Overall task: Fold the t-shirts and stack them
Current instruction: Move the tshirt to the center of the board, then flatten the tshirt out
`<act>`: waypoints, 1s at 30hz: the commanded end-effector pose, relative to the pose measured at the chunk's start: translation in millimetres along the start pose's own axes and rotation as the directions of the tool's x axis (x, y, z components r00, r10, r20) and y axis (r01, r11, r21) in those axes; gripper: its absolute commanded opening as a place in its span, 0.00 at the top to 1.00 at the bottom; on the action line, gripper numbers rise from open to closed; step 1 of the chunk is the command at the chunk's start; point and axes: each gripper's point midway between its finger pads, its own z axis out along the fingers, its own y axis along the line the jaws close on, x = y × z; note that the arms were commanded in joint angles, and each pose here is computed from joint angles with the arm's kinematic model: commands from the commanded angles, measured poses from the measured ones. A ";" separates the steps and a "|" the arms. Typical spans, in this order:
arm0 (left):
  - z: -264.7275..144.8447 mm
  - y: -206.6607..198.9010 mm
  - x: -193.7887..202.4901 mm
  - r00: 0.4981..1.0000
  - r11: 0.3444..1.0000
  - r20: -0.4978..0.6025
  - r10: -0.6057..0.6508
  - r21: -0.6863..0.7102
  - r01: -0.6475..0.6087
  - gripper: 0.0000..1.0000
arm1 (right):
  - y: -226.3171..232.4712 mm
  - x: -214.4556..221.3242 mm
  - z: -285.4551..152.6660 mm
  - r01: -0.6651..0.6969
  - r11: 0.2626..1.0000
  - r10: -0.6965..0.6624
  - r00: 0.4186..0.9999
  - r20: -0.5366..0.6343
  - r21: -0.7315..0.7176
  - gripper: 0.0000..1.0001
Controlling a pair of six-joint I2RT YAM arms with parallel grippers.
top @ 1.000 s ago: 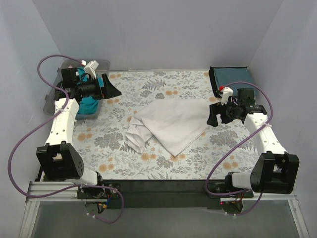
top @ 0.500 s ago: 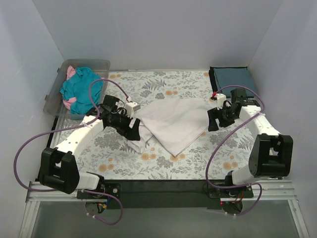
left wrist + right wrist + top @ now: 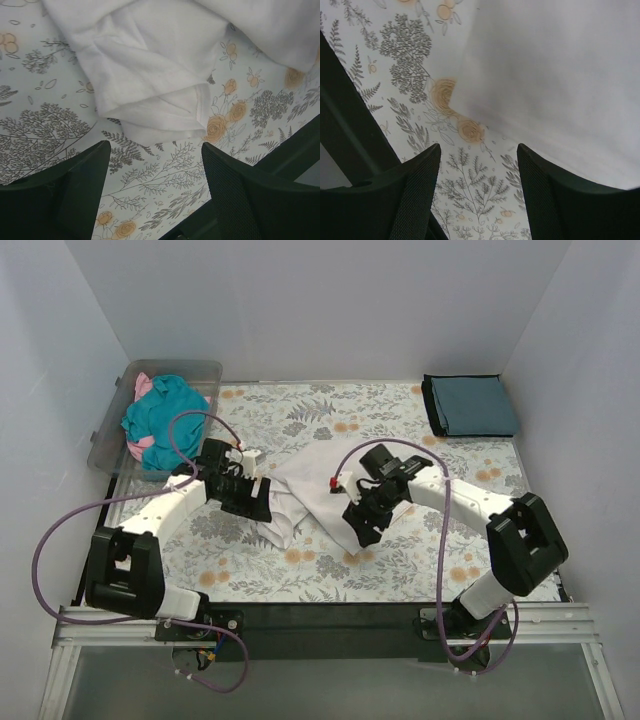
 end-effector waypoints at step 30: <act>-3.0 25.7 -41.9 0.999 1.000 -0.049 -0.023 -0.020 0.022 1.00 | -3.5 -17.1 -55.2 0.105 0.994 -0.108 0.988 0.105 0.041 0.99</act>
